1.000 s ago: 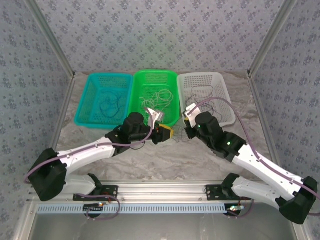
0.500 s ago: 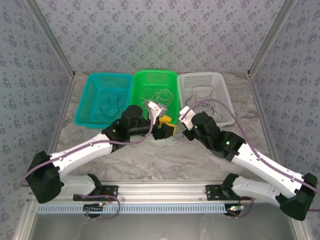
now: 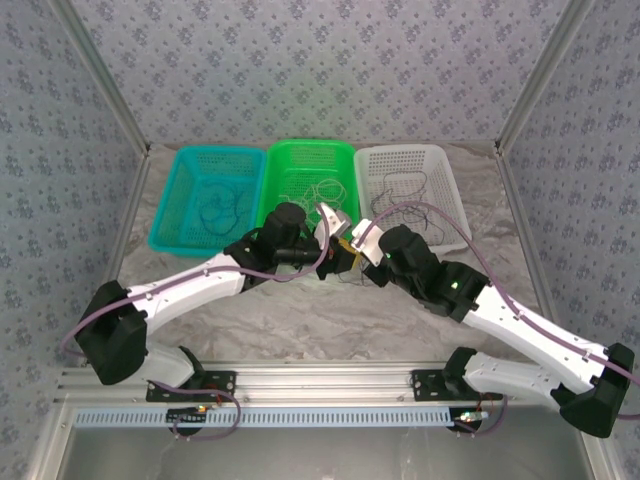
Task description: Untangle the cables
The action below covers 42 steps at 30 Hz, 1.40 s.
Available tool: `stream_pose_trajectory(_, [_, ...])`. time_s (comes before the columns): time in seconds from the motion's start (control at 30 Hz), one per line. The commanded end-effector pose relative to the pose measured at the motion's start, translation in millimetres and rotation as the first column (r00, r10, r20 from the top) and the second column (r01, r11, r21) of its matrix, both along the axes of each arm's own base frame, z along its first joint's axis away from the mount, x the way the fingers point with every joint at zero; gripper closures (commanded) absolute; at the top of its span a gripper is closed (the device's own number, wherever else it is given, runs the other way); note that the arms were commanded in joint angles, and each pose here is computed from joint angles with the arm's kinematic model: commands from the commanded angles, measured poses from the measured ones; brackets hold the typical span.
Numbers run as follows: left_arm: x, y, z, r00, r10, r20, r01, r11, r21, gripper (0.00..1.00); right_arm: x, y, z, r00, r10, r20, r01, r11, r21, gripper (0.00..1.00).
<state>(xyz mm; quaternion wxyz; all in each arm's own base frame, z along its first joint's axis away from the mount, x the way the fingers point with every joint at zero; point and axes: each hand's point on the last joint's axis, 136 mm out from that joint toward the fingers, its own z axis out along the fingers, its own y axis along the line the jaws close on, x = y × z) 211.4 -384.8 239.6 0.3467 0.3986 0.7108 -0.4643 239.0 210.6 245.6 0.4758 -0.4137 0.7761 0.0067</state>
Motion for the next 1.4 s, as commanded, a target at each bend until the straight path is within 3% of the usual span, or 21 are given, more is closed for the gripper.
stream_pose_trajectory(0.0, [-3, -7, 26, 0.999, -0.036, 0.033, 0.038, 0.997, -0.064, 1.00, -1, -3, 4, 1.000, -0.016, -0.009, 0.016, 1.000, 0.021, 0.81])
stream_pose_trajectory(0.07, [0, -8, 27, 1.000, -0.014, 0.024, 0.015, 0.997, -0.071, 1.00, 5, -10, 2, 0.996, -0.090, -0.029, 0.092, 0.993, 0.074, 0.53])
stream_pose_trajectory(0.13, [6, -9, 29, 1.000, 0.016, 0.007, -0.016, 0.997, -0.080, 1.00, 11, -24, 0, 0.980, -0.195, -0.049, 0.200, 0.971, 0.132, 0.37])
stream_pose_trajectory(0.23, [12, -10, 36, 0.999, 0.052, -0.010, -0.052, 0.993, -0.104, 1.00, 13, -40, -6, 0.953, -0.283, -0.111, 0.302, 0.923, 0.240, 0.32])
stream_pose_trajectory(0.43, [16, -10, 52, 0.997, 0.082, -0.013, -0.083, 0.981, -0.174, 1.00, 4, -45, -30, 0.918, -0.290, -0.271, 0.386, 0.808, 0.445, 0.19])
stream_pose_trajectory(0.53, [16, -10, 55, 0.996, 0.087, -0.007, -0.087, 0.979, -0.183, 1.00, 0, -42, -36, 0.917, -0.260, -0.301, 0.386, 0.766, 0.514, 0.15])
stream_pose_trajectory(0.73, [13, -7, 57, 0.997, 0.077, -0.006, -0.076, 0.979, -0.189, 1.00, 0, -50, -47, 0.904, -0.278, -0.325, 0.415, 0.752, 0.511, 0.14])
stream_pose_trajectory(0.93, [35, 6, 67, 0.971, 0.240, -0.006, -0.237, 0.952, -0.195, 1.00, -4, -62, -50, 0.895, -0.312, -0.320, 0.443, 0.711, 0.546, 0.16])
stream_pose_trajectory(1.2, [54, 3, 79, 0.949, 0.315, -0.009, -0.309, 0.924, -0.226, 1.00, -16, -59, -73, 0.852, -0.294, -0.433, 0.505, 0.680, 0.532, 0.16])
stream_pose_trajectory(1.37, [59, 2, 85, 0.938, 0.347, -0.019, -0.340, 0.905, -0.254, 1.00, -13, -53, -84, 0.819, -0.273, -0.505, 0.562, 0.560, 0.609, 0.16])
